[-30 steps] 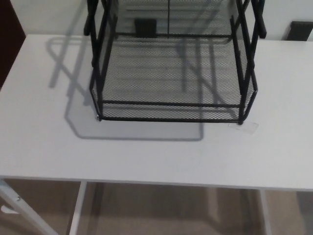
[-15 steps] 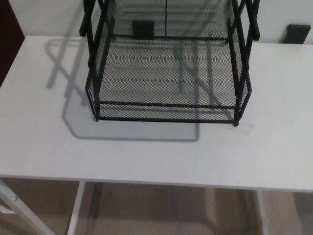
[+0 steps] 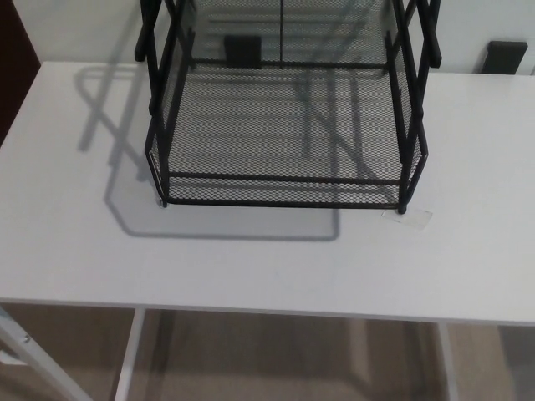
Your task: The robot walks towards a file tray kept in the middle of a desk and uses its right hand to grab a tray and pulls it out towards itself
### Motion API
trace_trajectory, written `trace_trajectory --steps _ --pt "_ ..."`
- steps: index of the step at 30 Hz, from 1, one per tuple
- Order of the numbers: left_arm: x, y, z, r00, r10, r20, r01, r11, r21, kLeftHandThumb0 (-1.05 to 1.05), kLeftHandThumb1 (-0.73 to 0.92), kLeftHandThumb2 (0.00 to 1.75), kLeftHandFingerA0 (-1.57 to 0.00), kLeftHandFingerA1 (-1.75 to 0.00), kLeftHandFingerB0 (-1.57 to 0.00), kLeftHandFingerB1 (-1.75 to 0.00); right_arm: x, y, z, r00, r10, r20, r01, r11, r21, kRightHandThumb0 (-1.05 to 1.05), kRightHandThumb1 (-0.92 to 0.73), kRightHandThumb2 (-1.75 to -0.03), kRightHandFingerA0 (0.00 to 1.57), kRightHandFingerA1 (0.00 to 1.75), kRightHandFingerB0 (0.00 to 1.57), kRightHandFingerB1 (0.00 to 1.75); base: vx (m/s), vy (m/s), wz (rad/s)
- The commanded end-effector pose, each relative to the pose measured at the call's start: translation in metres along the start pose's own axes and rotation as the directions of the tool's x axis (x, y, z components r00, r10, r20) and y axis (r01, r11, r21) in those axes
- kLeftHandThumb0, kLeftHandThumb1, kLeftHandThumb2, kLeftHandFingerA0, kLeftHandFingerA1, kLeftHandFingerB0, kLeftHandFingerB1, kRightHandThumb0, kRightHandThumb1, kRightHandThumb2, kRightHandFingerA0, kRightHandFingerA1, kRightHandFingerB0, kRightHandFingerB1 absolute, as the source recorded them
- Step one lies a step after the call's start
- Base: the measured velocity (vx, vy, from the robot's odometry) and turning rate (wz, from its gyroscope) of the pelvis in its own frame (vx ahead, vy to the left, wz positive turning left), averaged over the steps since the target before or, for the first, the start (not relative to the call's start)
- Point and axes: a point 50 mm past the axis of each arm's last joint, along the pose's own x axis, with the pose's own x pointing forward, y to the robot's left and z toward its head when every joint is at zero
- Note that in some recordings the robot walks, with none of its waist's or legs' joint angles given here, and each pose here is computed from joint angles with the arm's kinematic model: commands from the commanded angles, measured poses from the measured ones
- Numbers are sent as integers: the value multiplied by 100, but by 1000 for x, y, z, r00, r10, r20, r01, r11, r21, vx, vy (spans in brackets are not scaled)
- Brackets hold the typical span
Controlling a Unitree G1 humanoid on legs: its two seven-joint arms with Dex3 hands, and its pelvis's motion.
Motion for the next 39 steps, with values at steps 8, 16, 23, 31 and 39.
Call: trace_trajectory --steps 8,16,23,31,39 --pt "1 6 4 999 42 -5 -42 999 1 -40 42 62 -55 -47 -30 -46 30 66 213 425 380 822 307 793 -526 -51 -52 -55 29 53 29 36 0 0 0" --pt "0 3 9 1000 20 11 -21 999 43 -41 40 63 -54 -44 -31 -43 107 112 230 541 503 674 349 595 -724 -72 -44 -76 3 44 18 48 0 0 0" --pt "0 2 11 1000 16 19 -17 998 57 -41 42 63 -53 -44 -30 -43 145 136 237 645 508 571 368 448 -814 -70 -38 -83 0 25 8 44 0 0 0" --pt "0 1 9 1000 16 10 -17 997 74 -41 42 63 -50 -43 -30 -43 177 166 225 727 485 485 332 370 -868 -79 -46 -80 4 38 15 40 0 0 0" --pt "2 -2 11 1000 2 17 -3 996 94 -43 42 62 -49 -43 -32 -43 207 181 213 819 439 368 300 219 -929 -37 -4 -77 2 54 0 49 0 0 0"
